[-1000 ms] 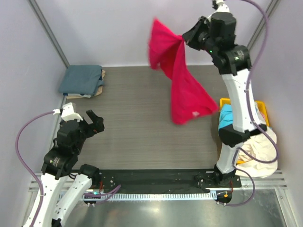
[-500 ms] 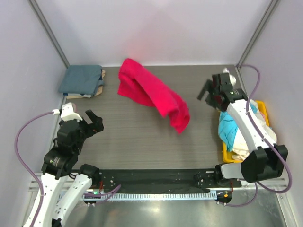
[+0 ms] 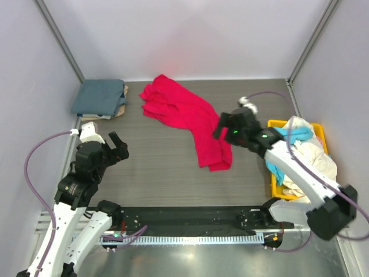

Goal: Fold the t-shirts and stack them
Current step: Move the tshirt to the center of the board, then flatten the tshirt out

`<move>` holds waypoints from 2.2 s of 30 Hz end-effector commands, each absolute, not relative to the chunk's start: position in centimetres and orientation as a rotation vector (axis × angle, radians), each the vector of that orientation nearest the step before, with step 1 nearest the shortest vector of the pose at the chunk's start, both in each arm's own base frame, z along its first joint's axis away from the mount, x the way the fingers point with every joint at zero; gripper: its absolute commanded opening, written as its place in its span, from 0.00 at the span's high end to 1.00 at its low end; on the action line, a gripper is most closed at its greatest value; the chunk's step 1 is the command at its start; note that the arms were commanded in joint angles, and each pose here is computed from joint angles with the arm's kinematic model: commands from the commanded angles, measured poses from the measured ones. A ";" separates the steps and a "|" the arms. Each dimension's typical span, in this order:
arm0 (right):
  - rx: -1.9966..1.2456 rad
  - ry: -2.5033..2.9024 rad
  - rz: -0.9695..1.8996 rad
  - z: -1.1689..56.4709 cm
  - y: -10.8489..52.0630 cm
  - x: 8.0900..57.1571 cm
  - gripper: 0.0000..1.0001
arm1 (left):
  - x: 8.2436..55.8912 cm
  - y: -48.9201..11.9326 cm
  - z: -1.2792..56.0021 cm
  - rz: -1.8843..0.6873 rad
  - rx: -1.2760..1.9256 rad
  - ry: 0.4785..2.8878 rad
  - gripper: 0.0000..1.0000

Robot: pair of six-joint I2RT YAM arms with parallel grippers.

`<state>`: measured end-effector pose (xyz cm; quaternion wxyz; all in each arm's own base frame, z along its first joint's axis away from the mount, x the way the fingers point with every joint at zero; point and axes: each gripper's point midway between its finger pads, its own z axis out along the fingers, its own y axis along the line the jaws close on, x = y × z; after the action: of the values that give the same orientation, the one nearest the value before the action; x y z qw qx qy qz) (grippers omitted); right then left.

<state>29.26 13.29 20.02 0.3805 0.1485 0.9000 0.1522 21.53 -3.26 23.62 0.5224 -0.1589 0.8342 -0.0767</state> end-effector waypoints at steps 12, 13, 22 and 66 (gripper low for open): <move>0.034 2.620 0.206 6.6 26.2 29.4 0.23 | 21.2 -2.8 24.6 -0.178 -0.397 1.958 0.04; 0.011 2.643 0.185 5.6 26.5 29.2 0.25 | 21.1 -2.7 24.7 -0.181 -0.399 1.954 0.04; -0.047 2.733 -0.037 1.1 25.2 27.6 0.48 | 21.1 -2.6 24.9 -0.178 -0.404 1.943 0.04; 0.286 2.164 -0.070 20.5 9.1 22.5 0.99 | 53.8 -20.5 14.5 -0.436 -0.524 2.186 0.21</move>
<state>21.93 8.62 19.77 0.4485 0.1114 0.8859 -0.0405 52.80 -18.51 12.26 0.4089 -0.2235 0.8705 -0.1583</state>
